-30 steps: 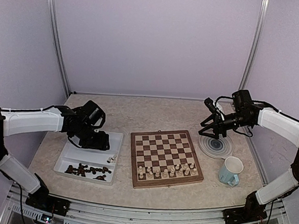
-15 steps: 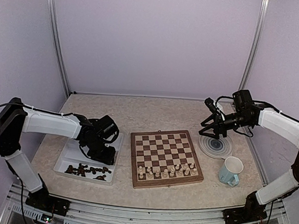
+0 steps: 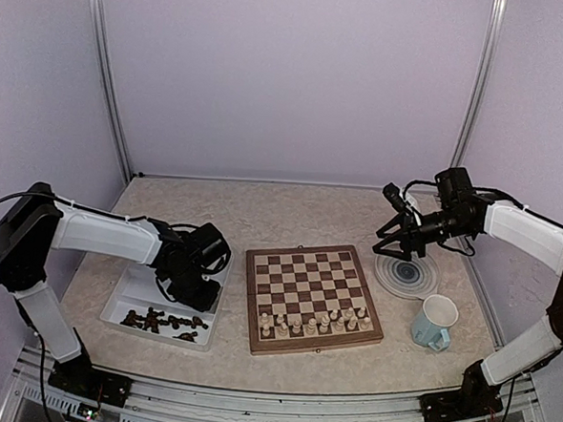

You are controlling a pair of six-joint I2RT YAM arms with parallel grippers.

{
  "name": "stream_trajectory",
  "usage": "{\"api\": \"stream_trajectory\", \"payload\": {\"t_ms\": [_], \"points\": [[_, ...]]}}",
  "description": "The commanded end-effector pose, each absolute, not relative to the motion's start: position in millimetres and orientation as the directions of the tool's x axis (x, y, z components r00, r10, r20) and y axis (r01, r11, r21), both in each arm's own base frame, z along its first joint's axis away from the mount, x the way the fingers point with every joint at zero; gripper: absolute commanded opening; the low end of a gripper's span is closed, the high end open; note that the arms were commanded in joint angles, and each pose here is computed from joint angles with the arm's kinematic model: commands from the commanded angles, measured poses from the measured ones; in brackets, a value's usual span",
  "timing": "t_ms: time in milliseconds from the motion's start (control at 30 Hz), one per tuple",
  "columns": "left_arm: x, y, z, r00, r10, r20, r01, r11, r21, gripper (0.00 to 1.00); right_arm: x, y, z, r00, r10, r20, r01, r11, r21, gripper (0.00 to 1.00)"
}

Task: Set up the chess pieces on the board
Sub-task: Pick up the chess pile from the storage box, then pick up the pawn from the chess pile.

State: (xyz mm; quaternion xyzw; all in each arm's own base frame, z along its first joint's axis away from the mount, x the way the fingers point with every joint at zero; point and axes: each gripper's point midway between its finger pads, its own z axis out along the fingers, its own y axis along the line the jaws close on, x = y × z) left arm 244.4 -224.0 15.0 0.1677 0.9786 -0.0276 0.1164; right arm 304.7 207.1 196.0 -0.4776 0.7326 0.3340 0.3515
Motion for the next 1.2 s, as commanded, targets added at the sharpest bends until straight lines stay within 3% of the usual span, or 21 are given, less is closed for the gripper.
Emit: {"api": "stream_trajectory", "payload": {"t_ms": [0, 133, 300, 500, 667, 1167], "points": [[240, -210, 13, -0.902, 0.357, -0.244, 0.369, 0.929, -0.005, 0.14, 298, 234, 209, -0.232, -0.495, -0.838, -0.964, 0.229, 0.132, 0.61], [247, -216, 38, -0.839, 0.384, -0.386, 0.436, 0.898, -0.053, 0.11, 290, 273, 217, -0.197, -0.514, -0.835, -0.98, 0.127, 0.153, 0.6], [253, -217, 66, -0.801, 0.32, -0.505, 0.45, 0.879, -0.156, 0.1, 291, 337, 210, -0.283, -0.512, -0.811, -0.952, 0.047, 0.303, 0.55], [254, -219, 75, -0.803, 0.291, -0.521, 0.448, 0.87, -0.204, 0.08, 259, 420, 181, -0.384, -0.568, -0.728, -0.851, -0.089, 0.518, 0.49], [254, -224, 84, -0.818, 0.224, -0.53, 0.426, 0.855, -0.296, 0.08, 244, 472, 176, -0.432, -0.581, -0.69, -0.779, -0.145, 0.61, 0.51], [250, -231, 113, -0.808, 0.12, -0.577, 0.423, 0.799, -0.427, 0.11, 245, 525, 148, -0.467, -0.598, -0.652, -0.75, -0.123, 0.65, 0.58]]}}
